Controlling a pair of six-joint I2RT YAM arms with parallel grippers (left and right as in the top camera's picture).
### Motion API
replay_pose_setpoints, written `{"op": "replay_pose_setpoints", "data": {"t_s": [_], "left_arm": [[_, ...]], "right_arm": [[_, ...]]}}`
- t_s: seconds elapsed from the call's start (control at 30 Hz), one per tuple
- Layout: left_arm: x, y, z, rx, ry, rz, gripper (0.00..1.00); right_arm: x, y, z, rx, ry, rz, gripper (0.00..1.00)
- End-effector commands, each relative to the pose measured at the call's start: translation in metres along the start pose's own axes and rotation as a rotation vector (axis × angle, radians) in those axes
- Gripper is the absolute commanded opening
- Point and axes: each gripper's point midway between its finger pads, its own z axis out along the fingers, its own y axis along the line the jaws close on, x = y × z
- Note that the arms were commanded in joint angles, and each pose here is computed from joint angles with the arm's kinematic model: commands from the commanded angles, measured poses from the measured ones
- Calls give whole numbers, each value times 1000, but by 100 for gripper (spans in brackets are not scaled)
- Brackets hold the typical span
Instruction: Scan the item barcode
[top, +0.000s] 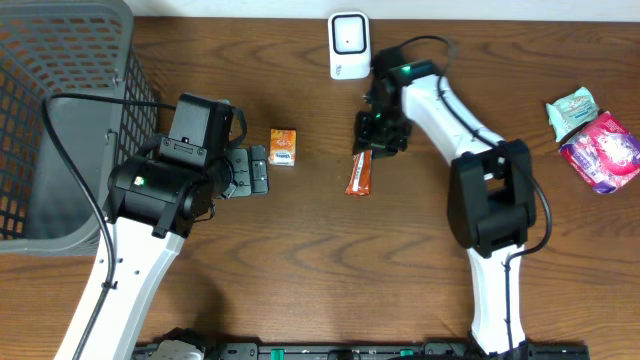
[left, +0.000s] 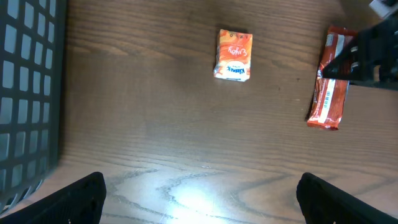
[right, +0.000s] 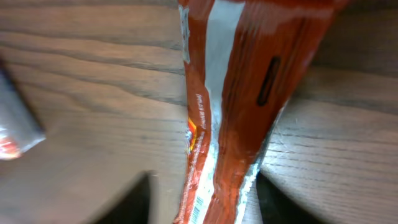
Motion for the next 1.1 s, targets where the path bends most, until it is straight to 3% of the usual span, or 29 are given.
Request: {"op": "replay_pose_setpoints", "data": {"t_s": [0.0,0.1,0.23,0.33,0.57,0.77,0.97,1.07], "left_arm": [[-1,3,1,-12,0,1,98],[-1,3,1,-12,0,1,98],[-1,3,1,-12,0,1,98],[-1,3,1,-12,1,1,98],[-1,3,1,-12,1,1,98],[-1,3,1,-12,0,1,98],[-1,3,1,-12,0,1,98],[-1,3,1,-12,0,1,98]], "right_arm": [[-7,-12,-10,152,-91,34,57],[-7,-14,-10,175,-99,45,57],[-5,-25,-12,234,-103,76,46],[-8,-31,-15,285,-129,68,44],[-17,-39,-58,458,-221,40,39],[-21,-9,-71,452,-282,-48,47],[-19,-5,-41,597,-322,-218,61],[-15,-9,-25,622,-319,-236,60]]}}
